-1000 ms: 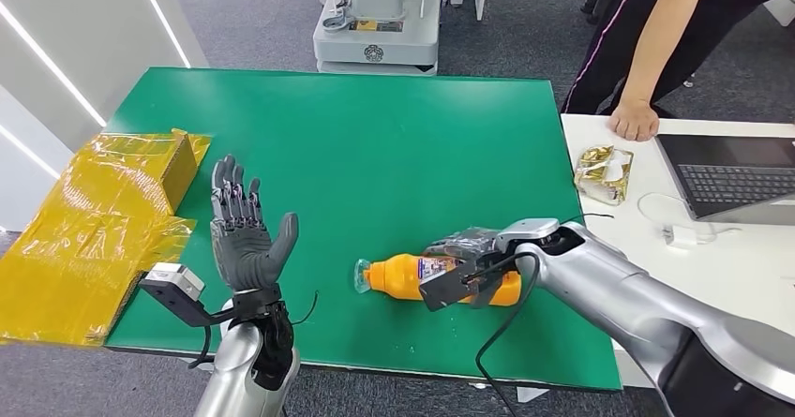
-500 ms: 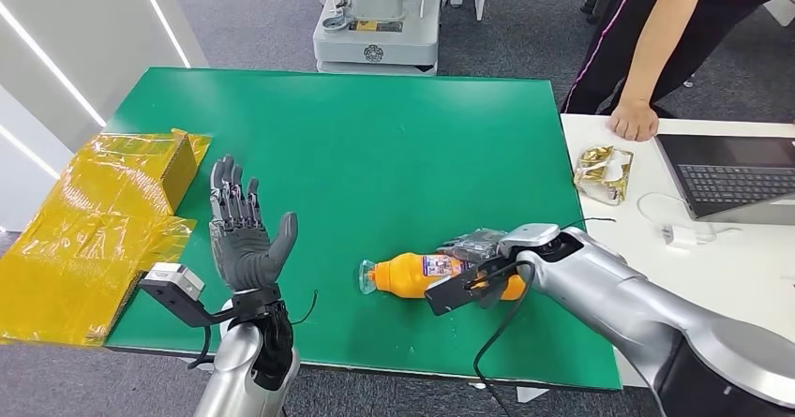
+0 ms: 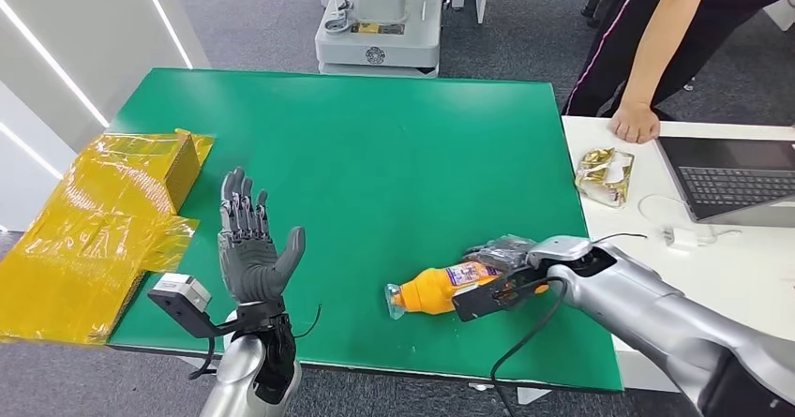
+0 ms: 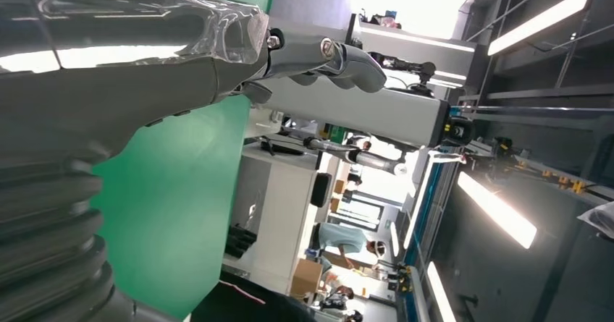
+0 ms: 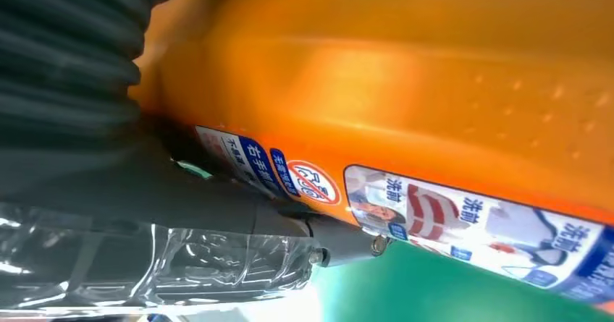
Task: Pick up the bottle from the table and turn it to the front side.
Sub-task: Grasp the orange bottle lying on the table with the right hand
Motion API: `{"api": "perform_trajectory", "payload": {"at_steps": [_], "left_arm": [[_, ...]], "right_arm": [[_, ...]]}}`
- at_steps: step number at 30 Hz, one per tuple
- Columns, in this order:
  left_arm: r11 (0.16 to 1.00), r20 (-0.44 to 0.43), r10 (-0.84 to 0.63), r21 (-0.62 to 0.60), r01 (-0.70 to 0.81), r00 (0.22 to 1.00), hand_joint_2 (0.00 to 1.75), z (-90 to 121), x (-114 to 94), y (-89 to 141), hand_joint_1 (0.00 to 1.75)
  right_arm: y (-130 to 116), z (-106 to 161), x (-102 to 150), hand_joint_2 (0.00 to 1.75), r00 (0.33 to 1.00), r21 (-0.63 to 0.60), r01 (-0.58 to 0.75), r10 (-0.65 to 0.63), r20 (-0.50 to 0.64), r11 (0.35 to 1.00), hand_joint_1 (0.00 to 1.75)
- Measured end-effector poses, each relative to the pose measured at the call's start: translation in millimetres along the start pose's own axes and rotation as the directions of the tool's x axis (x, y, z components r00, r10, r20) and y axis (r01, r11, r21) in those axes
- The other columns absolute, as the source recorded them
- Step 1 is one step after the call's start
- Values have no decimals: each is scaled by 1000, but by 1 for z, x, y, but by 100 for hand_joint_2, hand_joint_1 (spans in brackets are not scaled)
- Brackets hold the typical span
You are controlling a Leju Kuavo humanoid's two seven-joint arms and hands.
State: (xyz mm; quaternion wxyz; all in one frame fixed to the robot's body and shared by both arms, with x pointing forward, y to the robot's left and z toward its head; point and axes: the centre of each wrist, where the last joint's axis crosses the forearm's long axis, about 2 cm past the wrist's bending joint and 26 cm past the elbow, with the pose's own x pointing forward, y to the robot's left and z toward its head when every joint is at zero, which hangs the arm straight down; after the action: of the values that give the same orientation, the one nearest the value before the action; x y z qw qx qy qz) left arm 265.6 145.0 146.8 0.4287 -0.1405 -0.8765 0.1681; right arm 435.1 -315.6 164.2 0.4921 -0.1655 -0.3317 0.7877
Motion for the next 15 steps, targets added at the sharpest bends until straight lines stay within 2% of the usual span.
{"api": "perform_trajectory", "payload": {"at_steps": [10, 15], "left_arm": [[1000, -1, 4, -21, -4, 1000, 175, 1, 0, -1, 0], [999, 0, 6, -35, -6, 1000, 175, 1, 0, -1, 0]], "right_arm": [[21, 5, -4, 175, 1000, -64, 8, -7, 16, 998, 175], [43, -2, 5, 175, 1000, -255, -22, 21, -6, 967, 175]]}}
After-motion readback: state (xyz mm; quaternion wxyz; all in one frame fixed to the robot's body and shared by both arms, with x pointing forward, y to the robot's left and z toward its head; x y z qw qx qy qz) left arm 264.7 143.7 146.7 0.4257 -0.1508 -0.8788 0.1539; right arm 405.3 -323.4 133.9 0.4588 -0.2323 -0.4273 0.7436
